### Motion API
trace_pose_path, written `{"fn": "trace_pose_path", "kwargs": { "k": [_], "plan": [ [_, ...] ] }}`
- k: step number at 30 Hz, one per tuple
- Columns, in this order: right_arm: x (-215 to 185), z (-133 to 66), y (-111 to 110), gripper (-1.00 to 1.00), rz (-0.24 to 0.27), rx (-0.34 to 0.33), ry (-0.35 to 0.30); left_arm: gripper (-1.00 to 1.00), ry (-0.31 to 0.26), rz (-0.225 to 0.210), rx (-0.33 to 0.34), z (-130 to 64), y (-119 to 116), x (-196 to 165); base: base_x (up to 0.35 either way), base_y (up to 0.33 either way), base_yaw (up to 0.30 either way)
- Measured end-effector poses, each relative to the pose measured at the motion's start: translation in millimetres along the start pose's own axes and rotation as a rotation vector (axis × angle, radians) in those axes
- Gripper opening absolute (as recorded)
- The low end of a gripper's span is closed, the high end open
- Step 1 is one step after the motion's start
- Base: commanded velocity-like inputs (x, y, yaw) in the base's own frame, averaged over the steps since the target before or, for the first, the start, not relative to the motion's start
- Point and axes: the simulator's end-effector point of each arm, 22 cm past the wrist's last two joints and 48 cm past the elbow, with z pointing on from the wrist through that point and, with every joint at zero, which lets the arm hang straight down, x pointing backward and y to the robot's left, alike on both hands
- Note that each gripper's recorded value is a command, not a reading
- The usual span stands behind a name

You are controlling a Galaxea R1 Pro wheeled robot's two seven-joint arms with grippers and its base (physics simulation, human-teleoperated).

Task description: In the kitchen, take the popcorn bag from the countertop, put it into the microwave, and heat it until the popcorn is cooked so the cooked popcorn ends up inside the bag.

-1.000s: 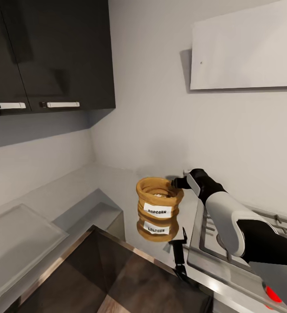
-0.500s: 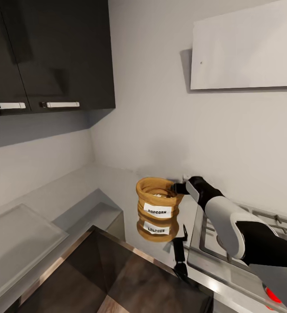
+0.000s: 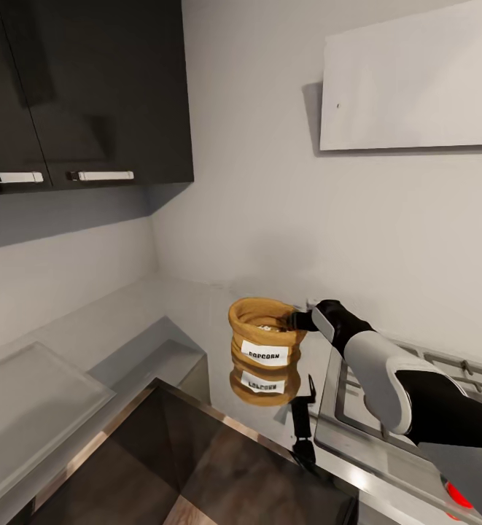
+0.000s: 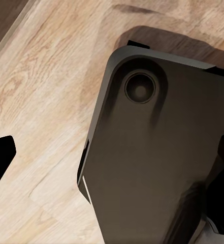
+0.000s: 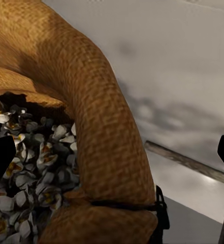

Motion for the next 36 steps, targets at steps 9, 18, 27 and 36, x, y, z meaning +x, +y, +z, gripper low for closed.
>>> {"fn": "trace_pose_path", "kwargs": {
  "k": [9, 18, 27, 36],
  "plan": [
    [1, 0.3, 1, -1.0, 0.005, -0.003, 0.003, 1.0, 0.0, 0.0, 0.0, 0.0, 0, 0, 0.0, 0.0, 0.0],
    [4, 1.0, -3, -1.0, -0.02, 0.012, 0.009, 1.0, 0.0, 0.0, -0.002, 0.0, 0, 0, 0.0, 0.0, 0.0],
    [2, 0.1, 0, -1.0, -0.019, 0.006, 0.013, 1.0, 0.001, 0.0, -0.002, 0.0, 0, 0, 0.0, 0.0, 0.0],
    [-50, -38.1, -1, -1.0, -0.01, 0.013, 0.003, 1.0, 0.001, 0.0, -0.003, 0.0, 1, 0, 0.0, 0.0, 0.0]
  ]
}}
